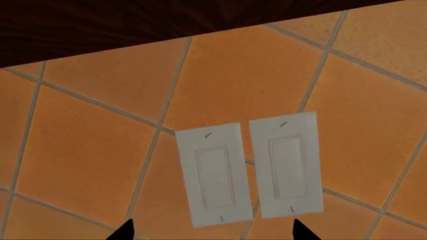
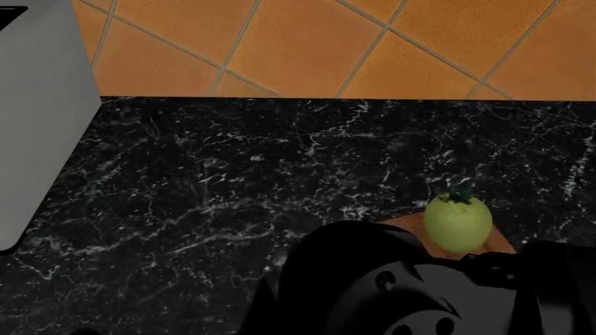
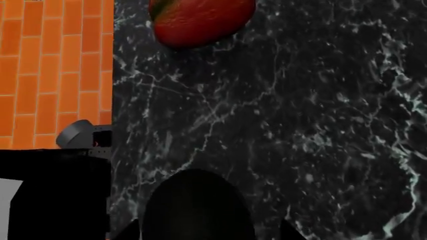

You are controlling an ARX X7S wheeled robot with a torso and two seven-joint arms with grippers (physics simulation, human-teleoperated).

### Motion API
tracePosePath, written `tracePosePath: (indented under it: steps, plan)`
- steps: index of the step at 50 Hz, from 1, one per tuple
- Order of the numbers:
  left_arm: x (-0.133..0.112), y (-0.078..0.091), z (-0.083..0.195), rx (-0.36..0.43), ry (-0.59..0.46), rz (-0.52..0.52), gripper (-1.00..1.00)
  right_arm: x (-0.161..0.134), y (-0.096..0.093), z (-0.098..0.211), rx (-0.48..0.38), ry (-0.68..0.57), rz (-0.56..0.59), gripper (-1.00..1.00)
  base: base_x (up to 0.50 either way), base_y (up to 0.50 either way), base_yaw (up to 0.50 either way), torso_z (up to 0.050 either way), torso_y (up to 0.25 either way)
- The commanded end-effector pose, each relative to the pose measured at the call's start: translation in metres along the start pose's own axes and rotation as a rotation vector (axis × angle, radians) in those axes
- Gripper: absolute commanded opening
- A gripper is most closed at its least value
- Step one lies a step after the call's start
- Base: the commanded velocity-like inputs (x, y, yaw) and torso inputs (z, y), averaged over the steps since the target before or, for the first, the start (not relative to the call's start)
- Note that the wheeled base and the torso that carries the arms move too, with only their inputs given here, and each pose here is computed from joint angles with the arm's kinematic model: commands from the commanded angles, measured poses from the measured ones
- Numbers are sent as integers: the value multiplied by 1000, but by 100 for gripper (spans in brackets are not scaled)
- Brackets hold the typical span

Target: Place the avocado, onion, tomato and bell pepper on the cutting board.

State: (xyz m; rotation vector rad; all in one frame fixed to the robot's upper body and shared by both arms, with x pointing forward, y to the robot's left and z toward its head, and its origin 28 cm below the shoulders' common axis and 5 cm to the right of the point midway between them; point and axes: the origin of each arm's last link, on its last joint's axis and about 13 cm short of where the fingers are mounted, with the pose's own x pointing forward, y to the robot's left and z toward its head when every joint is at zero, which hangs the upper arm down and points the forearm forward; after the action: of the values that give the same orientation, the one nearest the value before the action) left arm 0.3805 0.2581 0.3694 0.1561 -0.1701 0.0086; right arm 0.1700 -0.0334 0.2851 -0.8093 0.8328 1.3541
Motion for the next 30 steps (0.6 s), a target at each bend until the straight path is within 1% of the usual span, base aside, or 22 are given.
tracePosePath:
  steps: [1, 6, 7, 18, 24, 27, 30]
  plan:
    - [0, -2, 0, -24, -7, -21, 100, 13, -6, -2, -3, -21, 19, 100, 0, 0, 0, 0, 0]
    - [0, -1, 0, -27, -6, -19, 100, 16, -6, -4, 6, -9, 36, 100, 0, 0, 0, 0, 0]
    - [0, -1, 0, -29, -7, -18, 100, 15, -7, -3, 6, -15, 24, -100, 0, 0, 0, 0, 0]
    - [-2, 0, 0, -33, -9, -15, 100, 5, -2, 5, -31, -26, 2, -100, 0, 0, 0, -1, 0]
    - [-1, 0, 3, -36, -12, -16, 100, -14, -3, 13, -55, -47, -72, -100, 0, 0, 0, 0, 0]
    - [-2, 0, 4, -35, -13, -16, 100, -27, -4, 17, -66, -66, -129, -100, 0, 0, 0, 0, 0]
    - [-2, -1, 5, -37, -16, -17, 100, -31, -4, 18, -69, -74, -150, -100, 0, 0, 0, 0, 0]
